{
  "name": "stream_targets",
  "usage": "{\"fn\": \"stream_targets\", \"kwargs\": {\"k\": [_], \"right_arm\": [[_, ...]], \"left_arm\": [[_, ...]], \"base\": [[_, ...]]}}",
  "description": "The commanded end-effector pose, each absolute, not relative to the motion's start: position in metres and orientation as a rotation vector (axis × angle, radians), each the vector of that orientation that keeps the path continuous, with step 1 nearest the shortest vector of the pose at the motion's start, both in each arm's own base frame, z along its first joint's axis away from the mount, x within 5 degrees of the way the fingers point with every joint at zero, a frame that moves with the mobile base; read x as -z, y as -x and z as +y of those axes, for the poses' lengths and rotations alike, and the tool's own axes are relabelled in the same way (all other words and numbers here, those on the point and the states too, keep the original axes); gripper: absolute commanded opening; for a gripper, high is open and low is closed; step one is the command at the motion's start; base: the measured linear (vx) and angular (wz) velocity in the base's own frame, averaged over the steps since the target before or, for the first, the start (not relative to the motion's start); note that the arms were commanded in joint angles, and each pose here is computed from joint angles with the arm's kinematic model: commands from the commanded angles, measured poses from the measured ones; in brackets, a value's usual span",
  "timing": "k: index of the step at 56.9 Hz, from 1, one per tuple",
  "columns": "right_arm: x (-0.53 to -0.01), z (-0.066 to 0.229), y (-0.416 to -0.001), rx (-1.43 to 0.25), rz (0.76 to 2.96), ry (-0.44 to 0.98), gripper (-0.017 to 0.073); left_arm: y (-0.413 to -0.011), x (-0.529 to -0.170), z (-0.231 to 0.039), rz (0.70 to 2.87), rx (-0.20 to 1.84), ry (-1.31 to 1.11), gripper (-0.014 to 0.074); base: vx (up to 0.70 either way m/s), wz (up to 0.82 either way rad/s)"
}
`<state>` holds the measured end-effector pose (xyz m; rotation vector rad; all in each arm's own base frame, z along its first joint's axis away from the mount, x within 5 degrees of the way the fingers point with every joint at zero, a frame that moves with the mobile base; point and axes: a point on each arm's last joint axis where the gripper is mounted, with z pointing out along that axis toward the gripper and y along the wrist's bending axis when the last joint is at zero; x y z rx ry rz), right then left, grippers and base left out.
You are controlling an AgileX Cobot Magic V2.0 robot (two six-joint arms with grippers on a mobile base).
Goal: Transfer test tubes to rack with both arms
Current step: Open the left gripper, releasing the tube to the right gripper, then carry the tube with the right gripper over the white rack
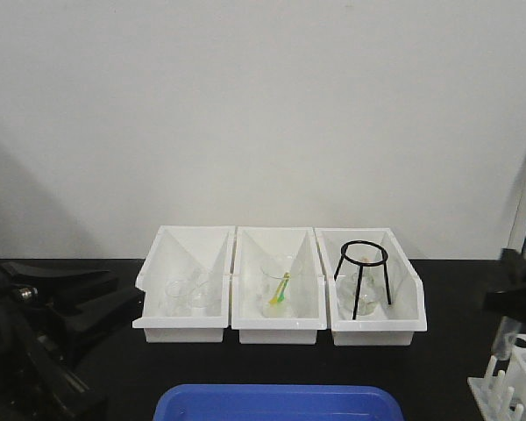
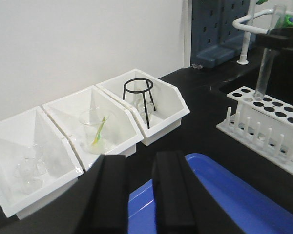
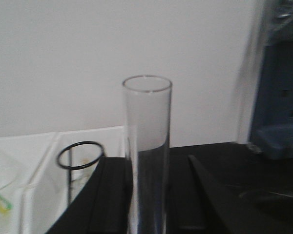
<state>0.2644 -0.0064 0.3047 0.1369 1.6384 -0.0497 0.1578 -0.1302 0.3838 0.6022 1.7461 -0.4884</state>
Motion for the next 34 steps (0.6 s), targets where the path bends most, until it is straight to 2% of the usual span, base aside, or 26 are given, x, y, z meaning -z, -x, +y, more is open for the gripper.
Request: {"fn": "stream_targets", "kwargs": {"k": [1,13,34], "right_arm": [[-0.330,-0.033,-0.260,0.153,1.490,-0.204,-0.0007],[-0.330,-0.069,-0.253,0.243,1.474,-0.331,-0.0007],[-0.313,-0.084,-0.266,0.263,1.495,-0.343,-0.0007]], "left_arm": [[-0.155,-0.404,-0.128,1.618,0.499,-0.578,0.0251],[-0.155,-0.402,-0.127,1.642,0.484,-0.590,0.0246],[-0.157,-0.383,-0.128,1.679,0.454,-0.621,0.0246]], "base": [[0.00,0.00],[0.00,0.00],[0.00,0.00]]}}
